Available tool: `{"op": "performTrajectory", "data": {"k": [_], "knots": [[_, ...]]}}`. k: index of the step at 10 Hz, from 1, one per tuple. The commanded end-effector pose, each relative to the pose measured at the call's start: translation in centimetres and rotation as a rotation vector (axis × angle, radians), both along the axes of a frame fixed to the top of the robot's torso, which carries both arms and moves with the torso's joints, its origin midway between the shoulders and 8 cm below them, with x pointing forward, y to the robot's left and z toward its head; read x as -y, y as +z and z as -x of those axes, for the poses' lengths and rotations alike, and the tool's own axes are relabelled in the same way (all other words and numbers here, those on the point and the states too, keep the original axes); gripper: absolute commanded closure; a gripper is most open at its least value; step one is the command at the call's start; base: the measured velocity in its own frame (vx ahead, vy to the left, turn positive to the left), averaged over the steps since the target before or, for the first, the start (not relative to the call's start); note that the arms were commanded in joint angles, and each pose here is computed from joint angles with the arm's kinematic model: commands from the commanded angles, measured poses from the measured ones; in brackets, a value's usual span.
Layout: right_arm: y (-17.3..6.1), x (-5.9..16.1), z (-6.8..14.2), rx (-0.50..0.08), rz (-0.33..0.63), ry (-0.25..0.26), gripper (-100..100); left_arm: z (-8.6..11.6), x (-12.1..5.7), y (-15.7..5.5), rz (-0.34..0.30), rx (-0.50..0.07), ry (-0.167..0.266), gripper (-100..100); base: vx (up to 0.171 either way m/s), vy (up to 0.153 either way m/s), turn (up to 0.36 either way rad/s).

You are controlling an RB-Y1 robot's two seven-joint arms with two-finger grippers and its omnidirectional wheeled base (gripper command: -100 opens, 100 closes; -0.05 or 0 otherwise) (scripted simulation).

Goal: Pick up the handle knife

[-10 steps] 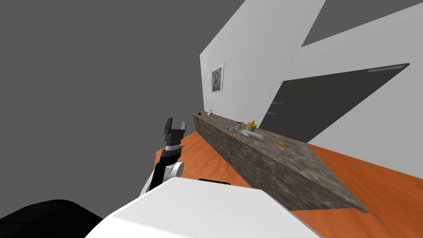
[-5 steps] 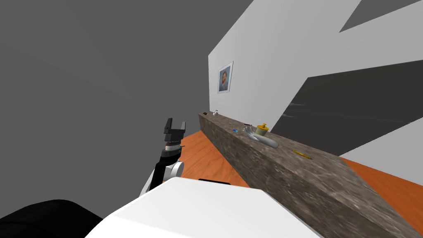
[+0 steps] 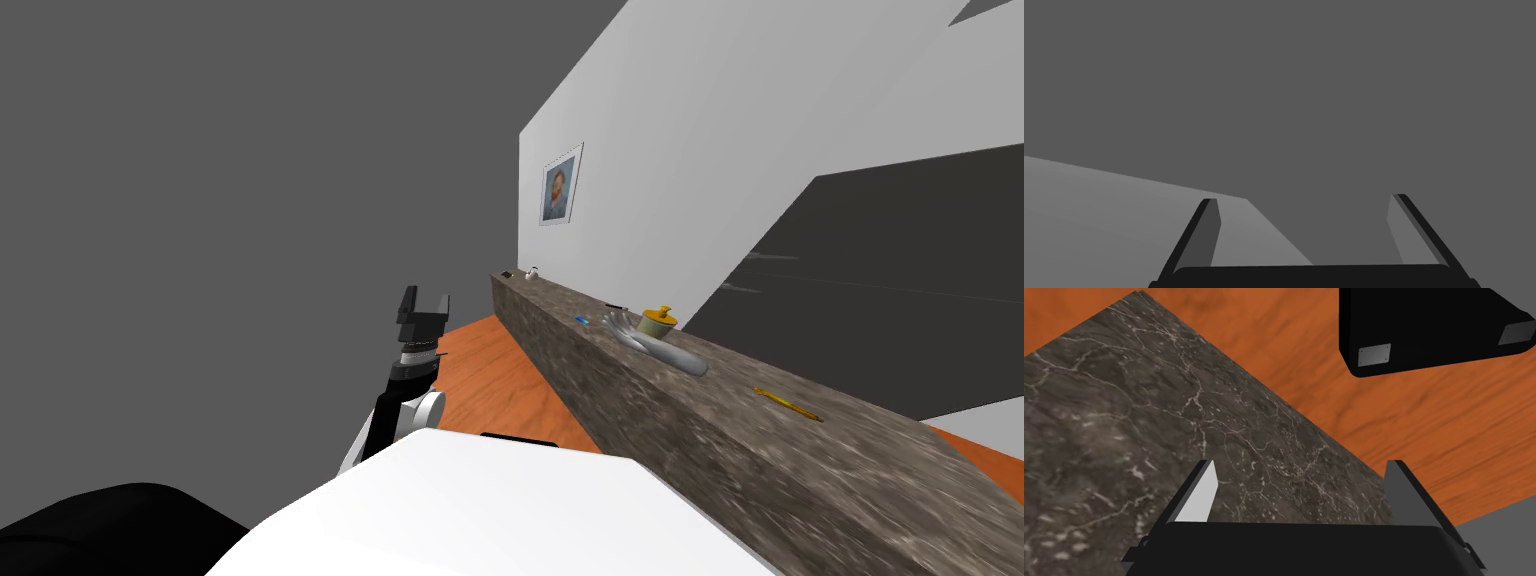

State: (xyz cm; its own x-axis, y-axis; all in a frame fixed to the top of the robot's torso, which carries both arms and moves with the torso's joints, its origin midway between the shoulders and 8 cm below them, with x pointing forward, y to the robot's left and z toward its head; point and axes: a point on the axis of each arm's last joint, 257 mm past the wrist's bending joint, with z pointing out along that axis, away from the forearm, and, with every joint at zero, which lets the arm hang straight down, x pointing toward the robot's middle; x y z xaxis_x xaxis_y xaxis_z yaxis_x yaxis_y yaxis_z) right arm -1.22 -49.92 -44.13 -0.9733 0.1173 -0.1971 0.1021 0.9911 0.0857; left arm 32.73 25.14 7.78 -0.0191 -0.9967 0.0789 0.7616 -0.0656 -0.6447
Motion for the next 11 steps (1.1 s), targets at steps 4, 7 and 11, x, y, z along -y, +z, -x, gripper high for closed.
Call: {"op": "performTrajectory", "data": {"k": [4,7,11], "knots": [[1.1,3.4,2.0,-0.075,0.074,0.070,-100,0.0,0.0,0.0,0.000,0.000,0.000,0,0.011,-0.005,0.095],[3.2,8.1,5.7,-0.192,0.176,0.175,-100,0.0,0.0,0.0,0.000,0.000,0.000,0,0.029,-0.029,0.255],[4.4,10.2,7.2,-0.246,0.221,0.225,-100,0.0,0.0,0.0,0.000,0.000,0.000,0,0.017,-0.032,0.085]]}}
